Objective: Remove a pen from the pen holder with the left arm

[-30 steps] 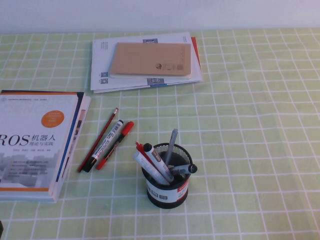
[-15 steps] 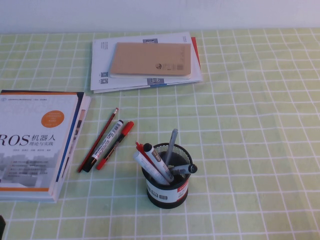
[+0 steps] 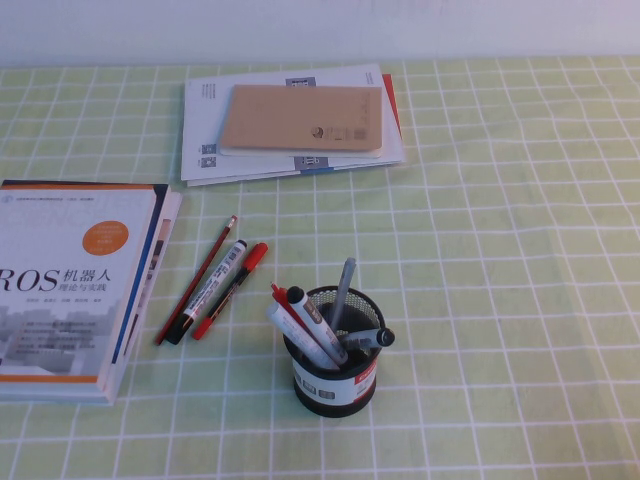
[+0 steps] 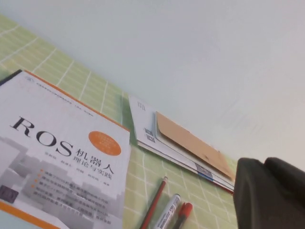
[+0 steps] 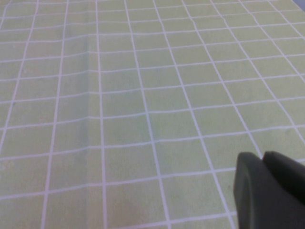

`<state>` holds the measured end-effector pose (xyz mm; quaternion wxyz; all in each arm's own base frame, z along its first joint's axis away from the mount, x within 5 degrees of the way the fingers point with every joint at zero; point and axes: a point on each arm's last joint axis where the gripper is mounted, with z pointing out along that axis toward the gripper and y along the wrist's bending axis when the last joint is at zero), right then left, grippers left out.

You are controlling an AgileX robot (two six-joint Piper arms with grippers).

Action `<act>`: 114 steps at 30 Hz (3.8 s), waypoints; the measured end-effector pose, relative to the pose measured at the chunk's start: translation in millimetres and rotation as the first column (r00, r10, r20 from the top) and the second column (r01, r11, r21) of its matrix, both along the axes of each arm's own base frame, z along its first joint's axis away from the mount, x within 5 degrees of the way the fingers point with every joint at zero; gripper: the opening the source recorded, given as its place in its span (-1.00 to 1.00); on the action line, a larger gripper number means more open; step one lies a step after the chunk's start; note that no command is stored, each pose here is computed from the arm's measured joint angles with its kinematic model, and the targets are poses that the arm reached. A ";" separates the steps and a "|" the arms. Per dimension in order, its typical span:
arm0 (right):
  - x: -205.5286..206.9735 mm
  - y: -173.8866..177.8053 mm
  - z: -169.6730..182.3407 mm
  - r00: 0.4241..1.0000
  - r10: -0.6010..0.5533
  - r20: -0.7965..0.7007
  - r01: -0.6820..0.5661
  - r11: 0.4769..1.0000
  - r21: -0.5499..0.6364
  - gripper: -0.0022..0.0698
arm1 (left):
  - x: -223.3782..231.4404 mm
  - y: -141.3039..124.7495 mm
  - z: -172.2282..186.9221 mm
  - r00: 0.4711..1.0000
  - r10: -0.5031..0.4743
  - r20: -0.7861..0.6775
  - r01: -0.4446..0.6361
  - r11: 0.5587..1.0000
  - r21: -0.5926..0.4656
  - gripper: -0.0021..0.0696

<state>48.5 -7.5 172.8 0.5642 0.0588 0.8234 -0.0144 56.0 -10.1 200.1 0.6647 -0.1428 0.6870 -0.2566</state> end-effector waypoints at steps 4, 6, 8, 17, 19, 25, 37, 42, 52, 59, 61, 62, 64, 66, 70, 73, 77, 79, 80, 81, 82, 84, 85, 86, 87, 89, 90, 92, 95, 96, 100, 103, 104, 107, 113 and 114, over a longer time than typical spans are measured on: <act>0.0 0.0 0.0 1.000 0.000 0.000 0.000 1.000 0.000 -0.97 | -1.2 -2.7 -0.7 0.998 -0.031 -0.052 0.030 1.000 -0.008 -0.94; 0.0 0.0 0.0 1.000 0.000 0.000 0.000 1.000 0.000 -0.97 | -1.9 -5.1 9.1 0.994 -0.058 -0.088 0.058 0.998 -0.005 -0.94; 0.0 0.0 0.0 1.000 0.000 0.000 0.000 1.000 0.000 -0.97 | -0.9 -7.6 28.2 0.990 -0.083 -0.115 0.086 0.996 0.024 -0.94; 0.0 0.0 0.0 1.000 0.000 0.000 0.000 1.000 0.000 -0.97 | 49.0 -25.8 83.7 0.881 -0.198 -0.429 0.333 0.905 0.266 -0.94; 0.0 0.0 0.0 1.000 0.000 0.000 0.000 1.000 0.000 -0.97 | 67.4 -31.7 86.4 0.853 -0.235 -0.465 0.402 0.865 0.300 -0.94; 0.0 0.0 0.0 1.000 0.000 0.000 0.000 1.000 0.000 -0.97 | 114.5 -51.3 80.9 0.798 -0.338 -0.500 0.527 0.794 0.305 -0.94; 0.0 0.0 0.0 1.000 0.000 0.000 0.000 1.000 0.000 -0.97 | 134.3 -102.6 61.7 0.743 -0.428 -0.514 0.641 0.675 0.365 -0.94; 0.0 0.0 0.0 1.000 0.000 0.000 0.000 1.000 0.000 -0.97 | 133.8 -106.9 58.6 0.799 -0.391 -0.457 0.581 0.699 0.418 -0.94; 0.0 0.0 0.0 1.000 0.000 0.000 0.000 1.000 0.000 -0.97 | 89.9 -115.3 19.5 0.888 -0.379 -0.259 0.458 0.765 0.452 -0.94; 0.0 0.0 0.0 1.000 0.000 0.000 0.000 1.000 0.000 -0.97 | 69.5 -112.2 11.4 0.890 -0.453 -0.056 0.448 0.843 0.297 -0.94; 0.0 0.0 0.0 1.000 0.000 0.000 0.000 1.000 0.000 -0.97 | 68.9 -115.1 11.4 0.879 -0.477 -0.018 0.465 0.846 0.262 -0.94; 0.0 0.0 0.0 1.000 0.000 0.000 0.000 1.000 0.000 -0.97 | 68.5 -117.9 10.2 0.868 -0.496 -0.005 0.481 0.839 0.255 -0.94; 0.0 0.0 0.0 1.000 0.000 0.000 0.000 1.000 0.000 -0.97 | 68.6 -123.3 6.9 0.850 -0.527 0.005 0.509 0.824 0.247 -0.93; 0.0 0.0 0.0 1.000 0.000 0.000 0.000 1.000 0.000 -0.97 | 69.2 -128.5 1.0 0.836 -0.548 -0.012 0.536 0.813 0.225 -0.85; 0.0 0.0 0.0 1.000 0.000 0.000 0.000 1.000 0.000 -0.97 | 72.7 -132.5 -8.6 0.838 -0.543 -0.050 0.543 0.823 0.167 -0.46; 0.0 0.0 0.0 1.000 0.000 0.000 0.000 1.000 0.000 -0.97 | 74.8 -134.0 -12.8 0.843 -0.534 -0.059 0.537 0.831 0.145 -0.05; 0.0 0.0 0.0 1.000 0.000 0.000 0.000 1.000 0.000 -0.97 | 78.7 -138.7 -19.5 0.843 -0.530 -0.091 0.538 0.830 0.146 0.27; 0.0 0.0 0.0 1.000 0.000 0.000 0.000 1.000 0.000 -0.97 | 82.5 -143.5 -20.1 0.843 -0.529 -0.095 0.537 0.831 0.146 0.31; 0.0 0.0 0.0 1.000 0.000 0.000 0.000 1.000 0.000 -0.97 | 84.5 -145.5 -20.5 0.846 -0.525 -0.098 0.534 0.833 0.145 0.32; 0.0 0.0 0.0 1.000 0.000 0.000 0.000 1.000 0.000 -0.97 | 85.9 -146.5 -21.1 0.849 -0.519 -0.101 0.529 0.837 0.143 0.33; 0.0 0.0 0.0 1.000 0.000 0.000 0.000 1.000 0.000 -0.97 | 87.8 -147.4 -21.2 0.854 -0.509 -0.103 0.519 0.844 0.137 0.33; 0.0 0.0 0.0 1.000 0.000 0.000 0.000 1.000 0.000 -0.97 | 90.5 -146.7 -23.6 0.868 -0.483 -0.118 0.496 0.859 0.127 0.34; 0.0 0.0 0.0 1.000 0.000 0.000 0.000 1.000 0.000 -0.97 | 92.0 -145.9 -25.0 0.876 -0.466 -0.127 0.479 0.869 0.120 0.34; 0.0 0.0 0.0 1.000 0.000 0.000 0.000 1.000 0.000 -0.97 | 93.2 -144.6 -26.2 0.884 -0.447 -0.135 0.462 0.880 0.113 0.34; 0.0 0.0 0.0 1.000 0.000 0.000 0.000 1.000 0.000 -0.97 | 94.0 -143.9 -27.4 0.889 -0.435 -0.142 0.451 0.886 0.110 0.34; 0.0 0.0 0.0 1.000 0.000 0.000 0.000 1.000 0.000 -0.97 | 95.9 -143.9 -29.5 0.896 -0.418 -0.153 0.435 0.894 0.107 0.34; 0.0 0.0 0.0 1.000 0.000 0.000 0.000 1.000 0.000 -0.97 | 96.6 -144.1 -30.3 0.897 -0.413 -0.157 0.432 0.896 0.107 0.34; 0.0 0.0 0.0 1.000 0.000 0.000 0.000 1.000 0.000 -0.97 | 99.3 -147.5 -29.7 0.898 -0.412 -0.152 0.429 0.898 0.102 0.35; 0.0 0.0 0.0 1.000 0.000 0.000 0.000 1.000 0.000 -0.97 | 102.9 -153.2 -27.8 0.896 -0.420 -0.142 0.435 0.895 0.099 0.35; 0.0 0.0 0.0 1.000 0.000 0.000 0.000 1.000 0.000 -0.97 | 104.2 -154.9 -27.8 0.896 -0.420 -0.142 0.435 0.895 0.096 0.35; 0.0 0.0 0.0 1.000 0.000 0.000 0.000 1.000 0.000 -0.97 | 105.9 -157.5 -31.3 0.894 -0.420 -0.154 0.438 0.893 0.104 0.35; 0.0 0.0 0.0 1.000 0.000 0.000 0.000 1.000 0.000 -0.97 | 107.1 -158.3 -33.9 0.896 -0.413 -0.164 0.433 0.895 0.106 0.35; 0.0 0.0 0.0 1.000 0.000 0.000 0.000 1.000 0.000 -0.97 | 107.4 -158.1 -34.8 0.897 -0.410 -0.168 0.430 0.896 0.108 0.35; 0.0 0.0 0.0 1.000 0.000 0.000 0.000 1.000 0.000 -0.97 | 109.7 -159.5 -36.2 0.901 -0.399 -0.170 0.421 0.898 0.125 0.30; 0.0 0.0 0.0 1.000 0.000 0.000 0.000 1.000 0.000 -0.97 | 115.1 -165.5 -36.8 0.905 -0.391 -0.167 0.414 0.901 0.131 0.24; 0.0 0.0 0.0 1.000 0.000 0.000 0.000 1.000 0.000 -0.97 | 115.6 -166.1 -37.8 0.905 -0.391 -0.171 0.414 0.901 0.133 0.23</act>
